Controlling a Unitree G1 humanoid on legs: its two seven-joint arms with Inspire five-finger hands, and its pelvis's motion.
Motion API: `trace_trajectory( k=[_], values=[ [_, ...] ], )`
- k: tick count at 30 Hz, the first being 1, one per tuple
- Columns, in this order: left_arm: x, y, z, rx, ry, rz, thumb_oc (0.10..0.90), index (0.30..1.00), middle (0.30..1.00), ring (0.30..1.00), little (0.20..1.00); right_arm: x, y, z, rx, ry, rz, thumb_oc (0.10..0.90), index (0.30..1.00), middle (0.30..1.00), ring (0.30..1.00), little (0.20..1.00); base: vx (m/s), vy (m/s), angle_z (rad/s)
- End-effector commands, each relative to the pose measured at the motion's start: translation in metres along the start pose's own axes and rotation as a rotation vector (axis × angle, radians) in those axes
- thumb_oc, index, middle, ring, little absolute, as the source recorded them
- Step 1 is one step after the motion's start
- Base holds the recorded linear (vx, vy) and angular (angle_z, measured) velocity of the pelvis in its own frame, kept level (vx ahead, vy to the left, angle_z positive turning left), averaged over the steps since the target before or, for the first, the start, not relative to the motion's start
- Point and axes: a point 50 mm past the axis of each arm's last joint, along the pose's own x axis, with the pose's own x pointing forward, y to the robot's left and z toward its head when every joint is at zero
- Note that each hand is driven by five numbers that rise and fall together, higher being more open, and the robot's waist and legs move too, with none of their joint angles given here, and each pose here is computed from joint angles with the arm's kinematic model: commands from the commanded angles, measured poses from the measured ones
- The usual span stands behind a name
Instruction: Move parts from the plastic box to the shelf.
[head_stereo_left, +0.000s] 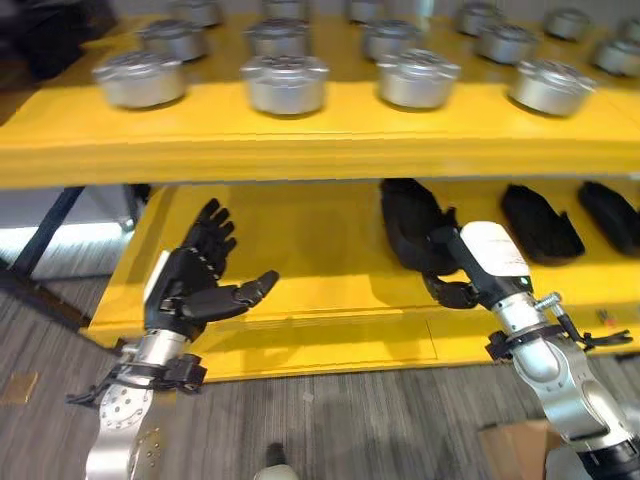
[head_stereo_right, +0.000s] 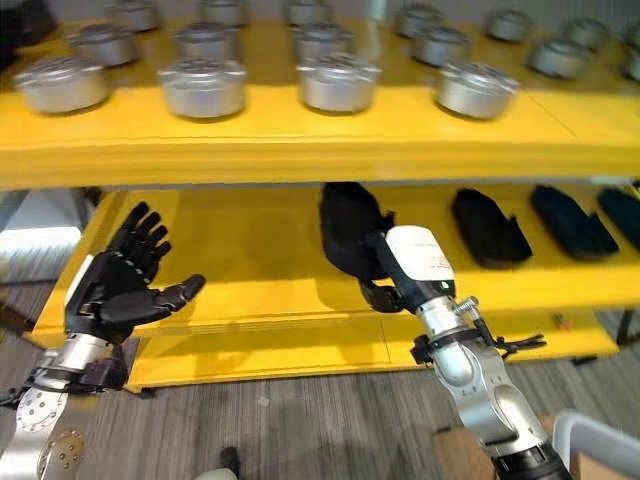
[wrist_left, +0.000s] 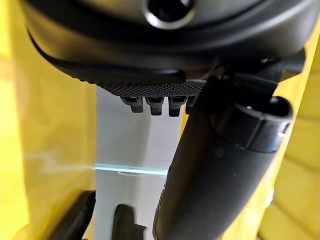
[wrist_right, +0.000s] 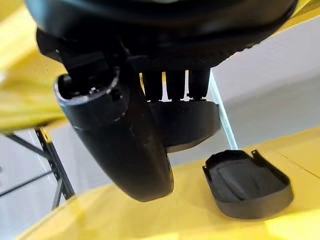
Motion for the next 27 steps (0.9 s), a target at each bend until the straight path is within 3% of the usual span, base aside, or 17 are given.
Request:
trace_trajectory(
  k=[1,13,27],
  values=[
    [0.010,-0.001,0.049,0.098,-0.245,-0.037,0.900,1.000,1.000,1.000,1.000,0.008,-0.067,0.024,-0.129,-0.184,-0.364,0.400,0.300,0.300,0.300,0.300,0.00,-0.063,0.51],
    [0.001,0.001,0.042,0.091,-0.204,-0.044,0.900,1.000,1.000,1.000,1.000,0.006,-0.072,0.024,-0.145,-0.184,-0.380,0.400,0.300,0.300,0.300,0.300,0.03,-0.010,0.03],
    [0.006,-0.005,0.034,0.065,-0.149,-0.132,0.900,1.000,1.000,1.000,1.000,0.012,-0.059,0.036,-0.075,-0.246,-0.374,0.400,0.300,0.300,0.300,0.300,0.05,0.234,-0.07]
  ],
)
